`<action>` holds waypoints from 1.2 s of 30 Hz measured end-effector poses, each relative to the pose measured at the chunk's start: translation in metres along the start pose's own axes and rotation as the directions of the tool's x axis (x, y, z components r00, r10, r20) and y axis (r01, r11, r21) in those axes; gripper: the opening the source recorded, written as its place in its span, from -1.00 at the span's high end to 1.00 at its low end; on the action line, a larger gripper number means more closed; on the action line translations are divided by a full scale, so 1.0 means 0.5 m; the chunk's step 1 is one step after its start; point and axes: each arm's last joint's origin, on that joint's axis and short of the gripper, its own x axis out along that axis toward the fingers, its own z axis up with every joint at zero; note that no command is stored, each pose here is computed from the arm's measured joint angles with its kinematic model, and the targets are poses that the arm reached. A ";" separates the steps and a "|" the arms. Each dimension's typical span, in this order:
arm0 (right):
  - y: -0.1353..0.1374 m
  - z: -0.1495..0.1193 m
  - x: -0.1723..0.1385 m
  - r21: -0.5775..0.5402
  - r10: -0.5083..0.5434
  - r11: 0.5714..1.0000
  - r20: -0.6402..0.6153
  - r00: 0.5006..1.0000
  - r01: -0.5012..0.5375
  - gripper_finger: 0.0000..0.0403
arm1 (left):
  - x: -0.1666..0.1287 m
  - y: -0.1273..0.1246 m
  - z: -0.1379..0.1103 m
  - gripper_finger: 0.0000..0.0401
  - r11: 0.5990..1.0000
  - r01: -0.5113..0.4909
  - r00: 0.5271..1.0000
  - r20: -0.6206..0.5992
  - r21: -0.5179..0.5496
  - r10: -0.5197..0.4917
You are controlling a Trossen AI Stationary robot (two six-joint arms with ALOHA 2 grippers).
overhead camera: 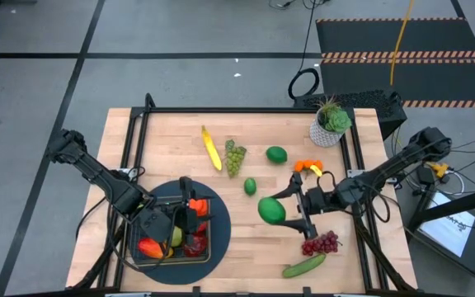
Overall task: Build produce basket
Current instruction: Put the bottom right lime into the gold wire basket
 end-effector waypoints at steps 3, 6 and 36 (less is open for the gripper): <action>0.010 0.000 -0.003 -0.085 0.020 0.996 -0.002 1.000 -0.020 -0.58 | 0.000 0.000 0.001 -0.25 1.000 0.000 1.000 0.004 -0.003 0.000; 0.019 -0.001 -0.006 -0.162 0.039 0.986 -0.002 0.999 -0.039 -0.58 | 0.000 0.000 0.001 -0.25 1.000 0.000 1.000 0.004 -0.003 0.000; 0.036 -0.001 -0.012 -0.279 0.071 0.958 -0.003 0.998 -0.069 -0.58 | 0.000 0.000 0.005 -0.25 1.000 -0.001 1.000 0.021 -0.005 0.001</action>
